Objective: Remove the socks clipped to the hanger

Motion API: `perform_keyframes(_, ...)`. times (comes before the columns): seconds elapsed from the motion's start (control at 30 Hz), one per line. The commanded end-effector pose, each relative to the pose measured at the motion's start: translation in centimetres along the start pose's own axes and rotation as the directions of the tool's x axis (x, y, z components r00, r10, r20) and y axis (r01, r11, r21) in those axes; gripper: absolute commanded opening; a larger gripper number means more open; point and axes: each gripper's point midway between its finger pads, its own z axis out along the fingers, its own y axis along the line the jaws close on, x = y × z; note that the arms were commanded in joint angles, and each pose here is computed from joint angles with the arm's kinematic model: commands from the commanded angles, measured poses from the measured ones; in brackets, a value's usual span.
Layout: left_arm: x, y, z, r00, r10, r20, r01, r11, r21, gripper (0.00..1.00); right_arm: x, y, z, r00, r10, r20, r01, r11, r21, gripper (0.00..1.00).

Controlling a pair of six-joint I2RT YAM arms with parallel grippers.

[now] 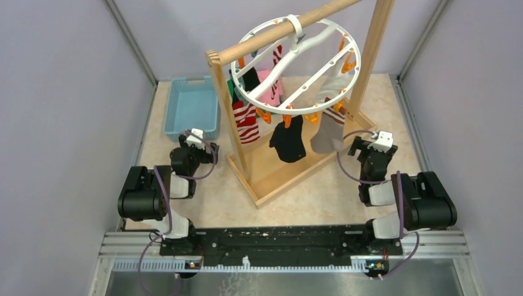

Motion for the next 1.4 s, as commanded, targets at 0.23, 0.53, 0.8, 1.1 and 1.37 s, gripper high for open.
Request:
perform_keyframes(0.23, -1.7, 0.2, 0.3, 0.998, 0.02, 0.065, -0.02, 1.0, -0.003, 0.99, -3.0, 1.0, 0.1, 0.999, -0.005, 0.035, 0.006, 1.0, -0.012, 0.99)
perform_keyframes(0.53, -6.6, 2.8, 0.4, 0.988, -0.071, -0.134, 0.074, 0.997, 0.013, 0.99, -6.7, 6.0, -2.2, 0.941, 0.311, -0.132, -0.33, 0.931, -0.16, 0.99)
perform_keyframes(0.8, -11.2, 5.7, -1.5, 0.939, -0.258, -0.226, 0.277, 0.959, 0.057, 0.99, -7.5, 9.1, -5.3, 0.736, 0.579, -0.351, -0.657, 0.737, -0.162, 0.99)
perform_keyframes(1.1, -9.3, 10.5, 2.9, 0.867, -0.326, -0.376, 0.315, 0.945, -0.092, 0.99, -4.0, 12.1, -12.5, 0.823, 0.364, -0.436, -0.455, 0.882, -0.124, 0.99)
perform_keyframes(1.37, -8.3, 15.8, 4.5, 0.828, -0.377, -0.415, 0.276, 0.919, -0.283, 0.99, -0.5, 17.6, -18.6, 0.809, 0.237, -0.538, -0.42, 0.874, -0.246, 0.97)
